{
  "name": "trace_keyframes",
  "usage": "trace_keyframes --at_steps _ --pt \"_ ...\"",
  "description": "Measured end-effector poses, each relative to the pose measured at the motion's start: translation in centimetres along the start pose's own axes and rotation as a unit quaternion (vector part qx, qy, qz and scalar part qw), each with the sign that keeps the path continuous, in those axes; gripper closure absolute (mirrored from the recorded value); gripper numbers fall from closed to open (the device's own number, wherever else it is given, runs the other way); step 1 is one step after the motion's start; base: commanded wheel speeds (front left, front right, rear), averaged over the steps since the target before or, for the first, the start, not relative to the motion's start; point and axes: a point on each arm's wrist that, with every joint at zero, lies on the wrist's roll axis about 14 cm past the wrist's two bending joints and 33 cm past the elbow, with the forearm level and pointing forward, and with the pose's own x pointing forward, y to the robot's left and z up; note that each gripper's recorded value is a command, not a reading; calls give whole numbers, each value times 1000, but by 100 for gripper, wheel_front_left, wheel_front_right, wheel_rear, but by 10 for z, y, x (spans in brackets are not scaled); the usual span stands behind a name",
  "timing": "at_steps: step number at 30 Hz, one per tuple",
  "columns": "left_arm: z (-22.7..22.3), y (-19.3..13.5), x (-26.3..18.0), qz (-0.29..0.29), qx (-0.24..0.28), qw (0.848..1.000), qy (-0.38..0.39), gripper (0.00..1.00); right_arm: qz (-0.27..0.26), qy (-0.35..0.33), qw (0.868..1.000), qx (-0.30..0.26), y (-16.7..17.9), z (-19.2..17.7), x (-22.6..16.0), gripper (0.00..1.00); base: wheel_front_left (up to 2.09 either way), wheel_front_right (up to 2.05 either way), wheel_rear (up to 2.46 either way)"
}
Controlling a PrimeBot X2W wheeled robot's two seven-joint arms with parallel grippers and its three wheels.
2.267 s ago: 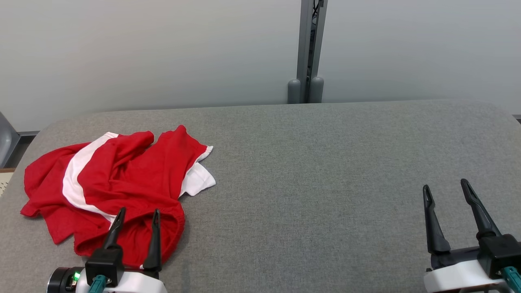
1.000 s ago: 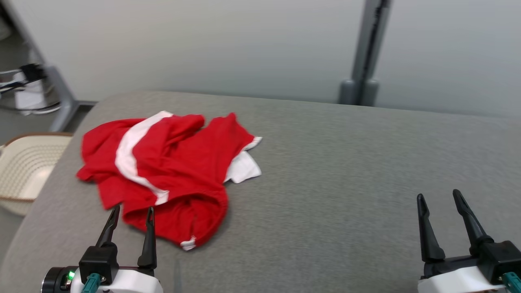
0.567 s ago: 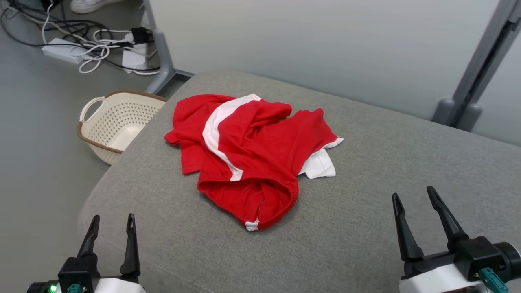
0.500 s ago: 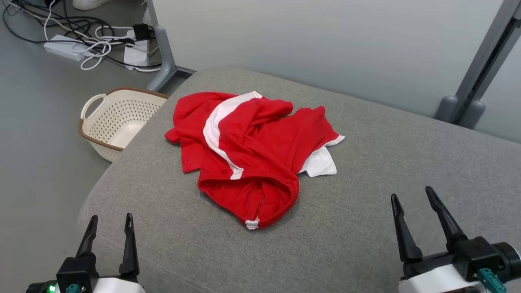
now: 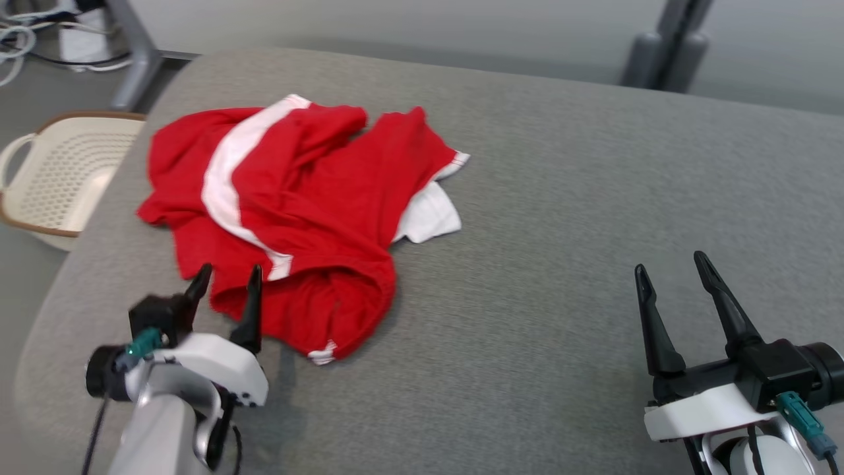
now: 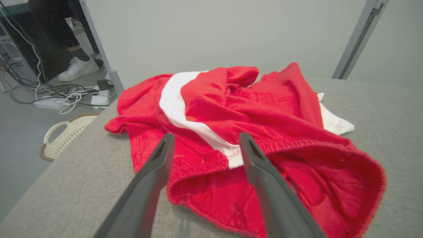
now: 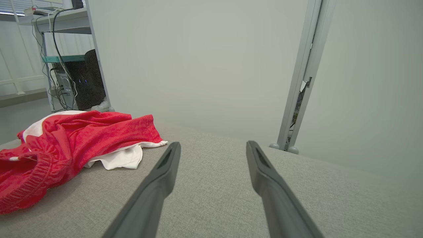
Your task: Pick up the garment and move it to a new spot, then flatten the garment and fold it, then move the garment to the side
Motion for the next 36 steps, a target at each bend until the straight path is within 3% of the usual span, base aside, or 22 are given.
trace_keyframes --at_steps 11,17,18,19,23,29,36 --pt "-41 -32 65 -65 23 980 186 0 -89 27 996 18 -53 -15 -35 0 0 0 0" --pt "-61 -24 57 -61 30 957 282 0 -99 22 995 12 -58 -8 -42 0 0 0 0" --pt "-64 -23 54 -60 27 954 293 74 -101 21 995 12 -59 -7 -43 0 0 0 0" --pt "-66 -23 53 -60 24 952 299 100 -101 20 995 11 -59 -7 -43 0 0 0 0" --pt "-70 -24 41 -67 12 948 312 100 -107 19 994 12 -61 -5 -47 0 0 0 0" --pt "-36 -25 40 -83 -11 959 272 100 -108 25 994 13 -59 -7 -53 0 0 0 0" --pt "-21 -21 28 -98 -10 957 271 100 -98 26 995 16 -54 -9 -48 0 0 0 0"
